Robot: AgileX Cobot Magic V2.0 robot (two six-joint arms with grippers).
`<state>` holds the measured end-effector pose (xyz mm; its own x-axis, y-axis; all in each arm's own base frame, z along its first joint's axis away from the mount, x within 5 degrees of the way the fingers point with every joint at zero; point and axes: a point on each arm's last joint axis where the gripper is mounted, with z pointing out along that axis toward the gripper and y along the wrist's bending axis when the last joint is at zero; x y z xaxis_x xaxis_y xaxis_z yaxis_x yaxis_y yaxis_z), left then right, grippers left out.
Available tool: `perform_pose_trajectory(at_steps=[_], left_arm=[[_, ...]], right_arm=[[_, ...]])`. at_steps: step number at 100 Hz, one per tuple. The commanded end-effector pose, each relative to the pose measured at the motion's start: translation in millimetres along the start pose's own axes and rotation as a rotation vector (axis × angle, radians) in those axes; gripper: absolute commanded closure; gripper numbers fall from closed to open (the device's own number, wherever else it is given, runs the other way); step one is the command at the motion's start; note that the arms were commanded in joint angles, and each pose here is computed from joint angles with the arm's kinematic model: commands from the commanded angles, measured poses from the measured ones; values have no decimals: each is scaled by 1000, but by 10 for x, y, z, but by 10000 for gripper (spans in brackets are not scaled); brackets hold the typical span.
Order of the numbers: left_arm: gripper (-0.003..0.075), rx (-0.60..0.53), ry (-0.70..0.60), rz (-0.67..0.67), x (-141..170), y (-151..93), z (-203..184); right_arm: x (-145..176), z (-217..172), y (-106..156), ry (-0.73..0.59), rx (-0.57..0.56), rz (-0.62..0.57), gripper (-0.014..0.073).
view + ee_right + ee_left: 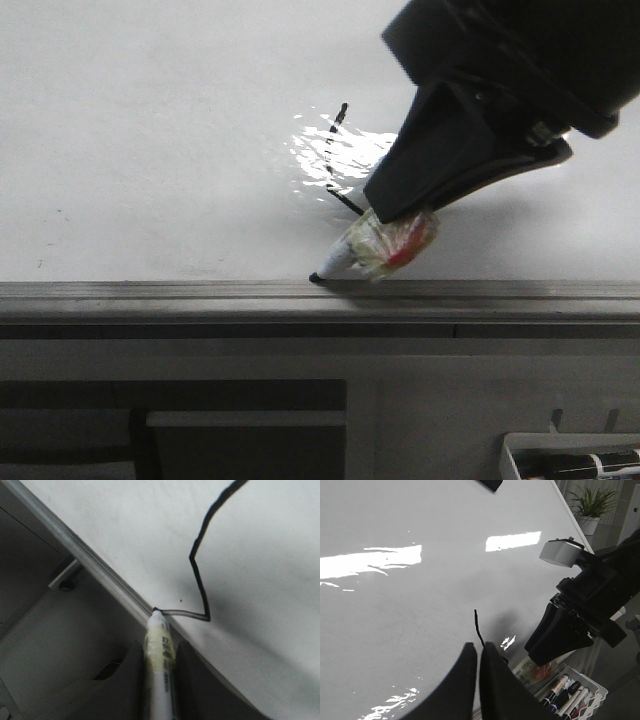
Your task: Write number 5 on whiteboard
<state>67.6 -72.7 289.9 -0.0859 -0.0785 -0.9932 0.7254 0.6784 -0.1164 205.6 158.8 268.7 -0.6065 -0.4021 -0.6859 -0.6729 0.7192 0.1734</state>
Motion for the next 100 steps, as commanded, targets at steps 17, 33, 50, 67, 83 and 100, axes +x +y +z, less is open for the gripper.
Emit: perform_pose_trajectory(at_steps=[17, 33, 50, 67, 83, 100], left_arm=[[741, -23, -46, -3, -115, 12, 1], [741, -23, -46, -3, -115, 12, 1], [741, -23, -46, -3, -115, 12, 1], [741, -23, -46, -3, -115, 12, 1], [741, -23, -46, -3, -115, 12, 1], [741, -23, -46, -3, -115, 12, 1]], right_arm=[[-299, -227, 22, -134, 35, -65, 635], [-408, -606, 129, -244, 28, -106, 635], [-475, -845, 143, -370, 83, -149, 635], [-510, -780, 100, -389, 113, -155, 635], [-564, -709, 48, -425, 143, -146, 635], [-555, -646, -25, -399, 158, -129, 635]])
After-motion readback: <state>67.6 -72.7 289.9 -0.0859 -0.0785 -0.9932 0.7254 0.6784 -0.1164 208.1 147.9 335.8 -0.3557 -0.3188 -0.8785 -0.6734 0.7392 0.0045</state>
